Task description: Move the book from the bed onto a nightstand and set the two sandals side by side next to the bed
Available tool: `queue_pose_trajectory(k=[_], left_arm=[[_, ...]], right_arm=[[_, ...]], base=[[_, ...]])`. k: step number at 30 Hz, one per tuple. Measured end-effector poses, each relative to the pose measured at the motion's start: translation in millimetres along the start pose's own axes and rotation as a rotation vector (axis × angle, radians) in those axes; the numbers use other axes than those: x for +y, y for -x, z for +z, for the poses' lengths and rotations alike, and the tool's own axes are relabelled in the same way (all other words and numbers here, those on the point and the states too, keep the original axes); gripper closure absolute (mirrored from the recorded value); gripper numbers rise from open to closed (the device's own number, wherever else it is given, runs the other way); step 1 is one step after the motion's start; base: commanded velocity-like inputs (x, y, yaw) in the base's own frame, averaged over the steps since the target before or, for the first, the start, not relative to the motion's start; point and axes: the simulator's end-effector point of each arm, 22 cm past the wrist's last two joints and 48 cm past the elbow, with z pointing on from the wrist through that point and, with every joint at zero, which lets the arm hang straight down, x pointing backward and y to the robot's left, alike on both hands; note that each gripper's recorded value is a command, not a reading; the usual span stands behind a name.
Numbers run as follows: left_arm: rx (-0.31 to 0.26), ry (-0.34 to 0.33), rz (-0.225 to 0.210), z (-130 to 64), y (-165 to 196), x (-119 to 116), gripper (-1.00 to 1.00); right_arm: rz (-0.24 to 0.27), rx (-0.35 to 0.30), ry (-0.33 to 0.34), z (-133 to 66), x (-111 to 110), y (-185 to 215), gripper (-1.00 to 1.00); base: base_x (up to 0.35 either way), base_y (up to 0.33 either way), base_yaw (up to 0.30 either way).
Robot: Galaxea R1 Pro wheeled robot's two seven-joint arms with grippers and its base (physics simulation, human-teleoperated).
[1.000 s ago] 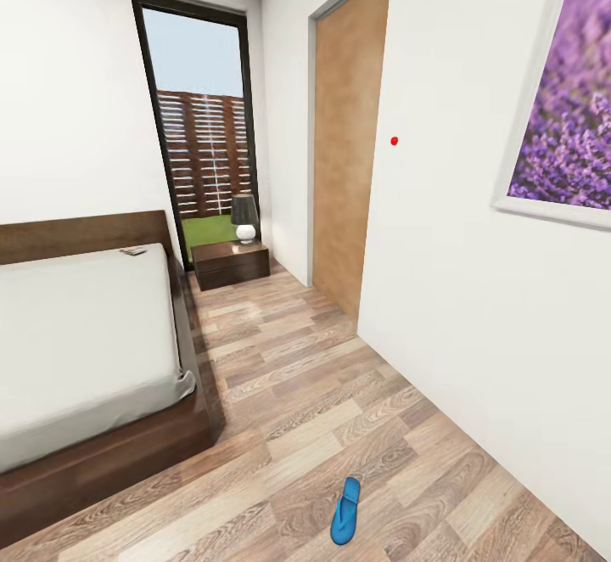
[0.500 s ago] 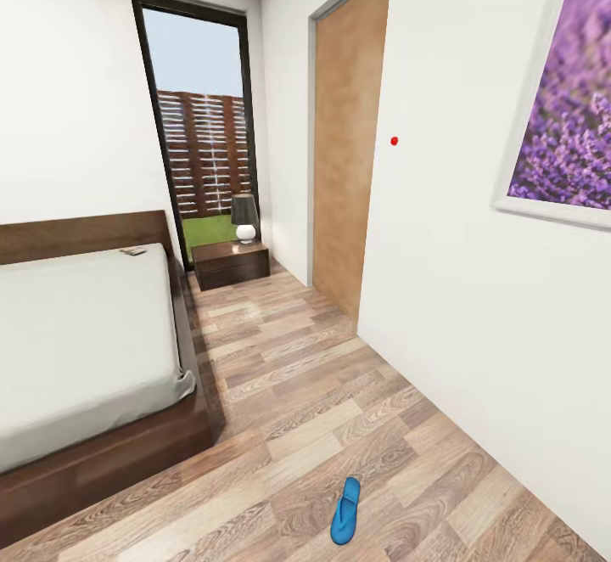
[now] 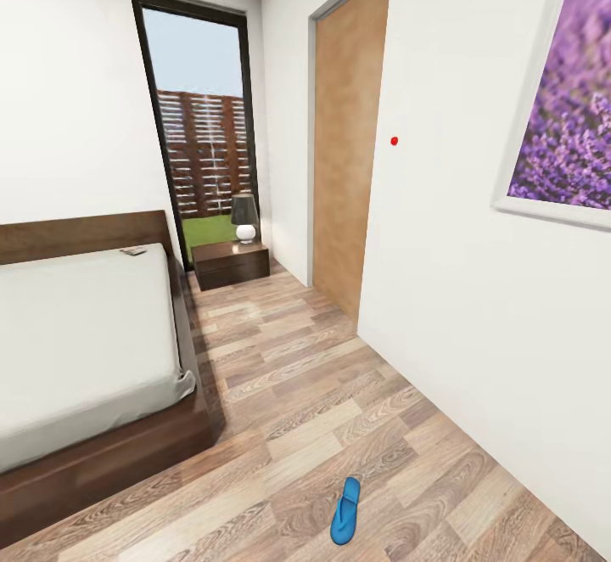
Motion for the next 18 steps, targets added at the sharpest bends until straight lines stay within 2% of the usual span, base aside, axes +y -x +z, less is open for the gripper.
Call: queue_pose_trajectory(k=[18], left_arm=[[-0.015,0.004,0.001,-0.7,-5.1,2.2,-1.00]], right_arm=[[0.006,-0.020,-0.005,-0.1,-2.0,4.9,-1.00]], base=[[0.000,0.000,0.000]])
